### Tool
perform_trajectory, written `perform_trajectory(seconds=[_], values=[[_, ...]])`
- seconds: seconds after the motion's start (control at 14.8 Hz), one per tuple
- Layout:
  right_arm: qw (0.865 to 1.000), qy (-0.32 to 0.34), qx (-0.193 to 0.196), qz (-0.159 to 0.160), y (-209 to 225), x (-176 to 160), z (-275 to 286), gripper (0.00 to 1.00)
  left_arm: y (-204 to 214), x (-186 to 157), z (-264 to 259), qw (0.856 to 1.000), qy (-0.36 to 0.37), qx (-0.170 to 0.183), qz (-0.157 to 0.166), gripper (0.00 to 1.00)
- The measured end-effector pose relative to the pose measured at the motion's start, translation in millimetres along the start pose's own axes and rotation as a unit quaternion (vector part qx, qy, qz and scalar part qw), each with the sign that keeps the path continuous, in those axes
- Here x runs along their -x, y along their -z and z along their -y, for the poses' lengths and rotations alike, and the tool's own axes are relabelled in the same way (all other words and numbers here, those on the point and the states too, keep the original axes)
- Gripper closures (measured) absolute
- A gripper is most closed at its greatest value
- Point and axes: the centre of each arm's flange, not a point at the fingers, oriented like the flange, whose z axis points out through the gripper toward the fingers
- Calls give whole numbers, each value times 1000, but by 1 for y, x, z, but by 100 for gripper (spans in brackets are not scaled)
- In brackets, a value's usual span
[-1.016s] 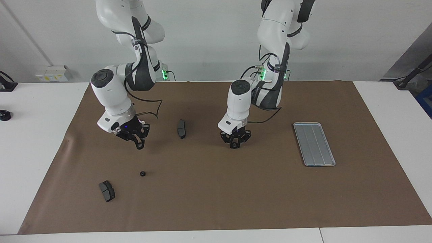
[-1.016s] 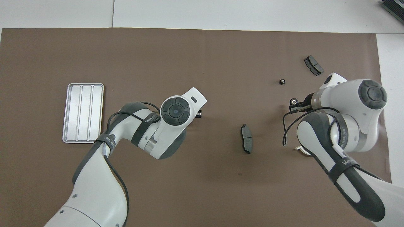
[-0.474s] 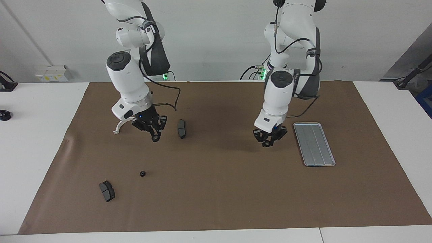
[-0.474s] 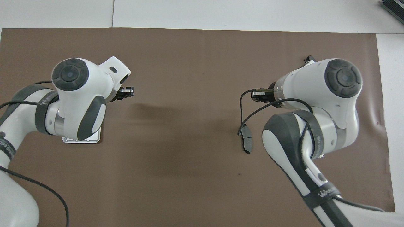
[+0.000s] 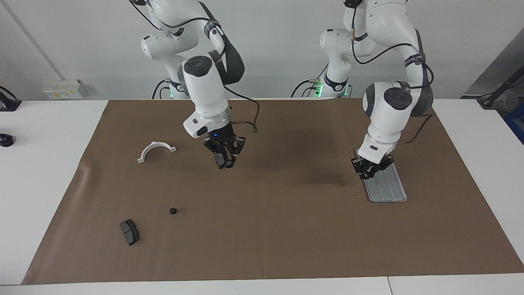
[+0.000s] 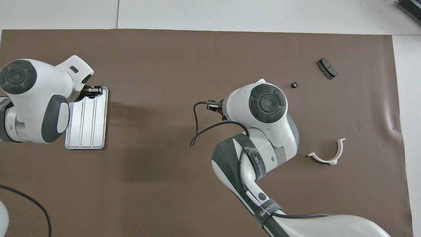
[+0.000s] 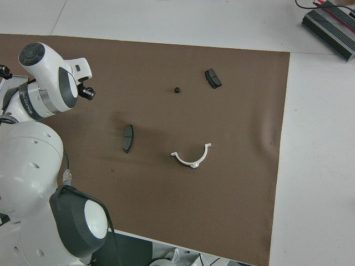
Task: Pick bearing gear from pile to tray
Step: 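Carry the bearing to the tray while the right gripper grasps another bearing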
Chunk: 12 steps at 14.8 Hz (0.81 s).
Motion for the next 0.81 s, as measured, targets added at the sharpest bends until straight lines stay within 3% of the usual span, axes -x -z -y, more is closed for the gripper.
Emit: perform_trajectory(seconds=[0.27, 0.54, 0.68, 0.81], values=[[1000, 2, -4, -3, -73, 42, 31, 75, -22, 18, 12, 1000, 5, 2, 15, 66], [1000, 7, 0, -1, -87, 46, 34, 75, -36, 30, 18, 1000, -6, 4, 24, 66], [1000, 9, -3, -6, -83, 44, 37, 59, -42, 37, 19, 999, -11, 4, 33, 66], [1000, 15, -1, -18, -77, 35, 36, 37, -47, 42, 18, 999, -10, 7, 39, 66]])
